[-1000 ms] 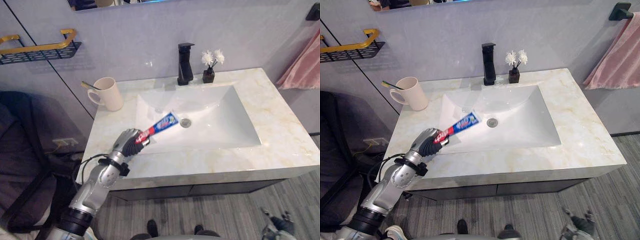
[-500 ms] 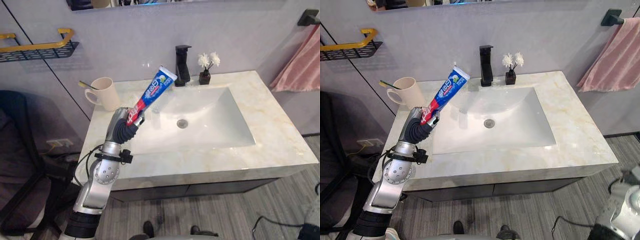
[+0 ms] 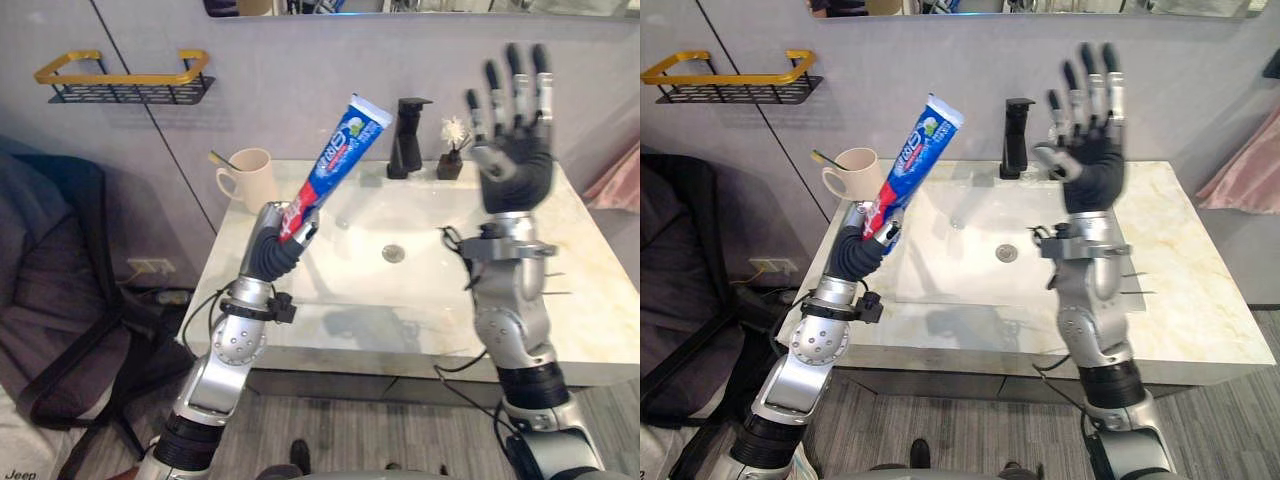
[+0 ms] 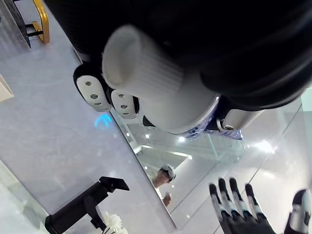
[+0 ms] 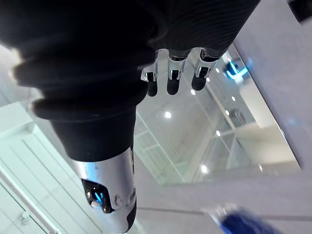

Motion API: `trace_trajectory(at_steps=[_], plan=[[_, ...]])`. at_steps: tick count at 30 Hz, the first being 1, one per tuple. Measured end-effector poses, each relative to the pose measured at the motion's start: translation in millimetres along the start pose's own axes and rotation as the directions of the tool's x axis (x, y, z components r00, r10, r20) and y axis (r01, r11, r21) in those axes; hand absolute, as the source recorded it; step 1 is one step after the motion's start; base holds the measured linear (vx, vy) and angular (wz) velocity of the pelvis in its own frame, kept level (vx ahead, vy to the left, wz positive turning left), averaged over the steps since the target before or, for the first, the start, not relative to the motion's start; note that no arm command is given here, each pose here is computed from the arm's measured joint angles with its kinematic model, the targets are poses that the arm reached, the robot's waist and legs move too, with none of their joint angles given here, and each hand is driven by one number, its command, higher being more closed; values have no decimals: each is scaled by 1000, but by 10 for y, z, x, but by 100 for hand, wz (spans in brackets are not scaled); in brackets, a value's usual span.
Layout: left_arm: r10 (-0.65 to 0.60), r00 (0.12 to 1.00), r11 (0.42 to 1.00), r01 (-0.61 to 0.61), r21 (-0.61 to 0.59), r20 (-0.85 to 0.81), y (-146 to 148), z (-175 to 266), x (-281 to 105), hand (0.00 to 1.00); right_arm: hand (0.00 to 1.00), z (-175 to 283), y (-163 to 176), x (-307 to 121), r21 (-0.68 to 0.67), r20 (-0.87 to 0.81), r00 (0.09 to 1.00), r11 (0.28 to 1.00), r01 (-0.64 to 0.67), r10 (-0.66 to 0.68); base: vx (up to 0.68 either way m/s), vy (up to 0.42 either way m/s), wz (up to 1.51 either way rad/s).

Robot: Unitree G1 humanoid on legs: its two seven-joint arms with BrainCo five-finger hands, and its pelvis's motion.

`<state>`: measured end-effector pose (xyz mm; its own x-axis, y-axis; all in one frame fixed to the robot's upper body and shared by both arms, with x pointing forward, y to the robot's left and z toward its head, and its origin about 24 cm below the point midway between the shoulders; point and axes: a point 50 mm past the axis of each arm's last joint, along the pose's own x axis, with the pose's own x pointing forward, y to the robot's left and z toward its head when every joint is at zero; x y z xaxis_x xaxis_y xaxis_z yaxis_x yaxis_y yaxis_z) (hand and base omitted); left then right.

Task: Organize washtable

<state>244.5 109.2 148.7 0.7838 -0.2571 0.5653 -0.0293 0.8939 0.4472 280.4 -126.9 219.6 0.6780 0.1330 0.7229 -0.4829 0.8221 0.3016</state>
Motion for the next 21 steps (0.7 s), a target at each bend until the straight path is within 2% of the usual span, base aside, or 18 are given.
trace_trajectory(at_steps=[4, 11, 12, 21], plan=[[-37, 999, 998, 39, -42, 38, -153, 82, 56, 100, 0, -311, 232, -31, 81, -124, 991, 996, -45, 55, -44, 15, 12], [-64, 998, 997, 63, -54, -5, -270, 11, 51, 100, 0, -536, 387, -95, 157, -215, 973, 986, -53, 86, -62, -1, 9], [-77, 997, 995, 76, -58, -11, -305, 4, 41, 100, 100, -579, 399, -103, 166, -232, 969, 985, -49, 87, -48, -11, 9], [-76, 996, 995, 72, -69, -48, -374, -37, 23, 100, 100, -696, 420, -117, 213, -282, 956, 977, -22, 83, -32, -7, 2]])
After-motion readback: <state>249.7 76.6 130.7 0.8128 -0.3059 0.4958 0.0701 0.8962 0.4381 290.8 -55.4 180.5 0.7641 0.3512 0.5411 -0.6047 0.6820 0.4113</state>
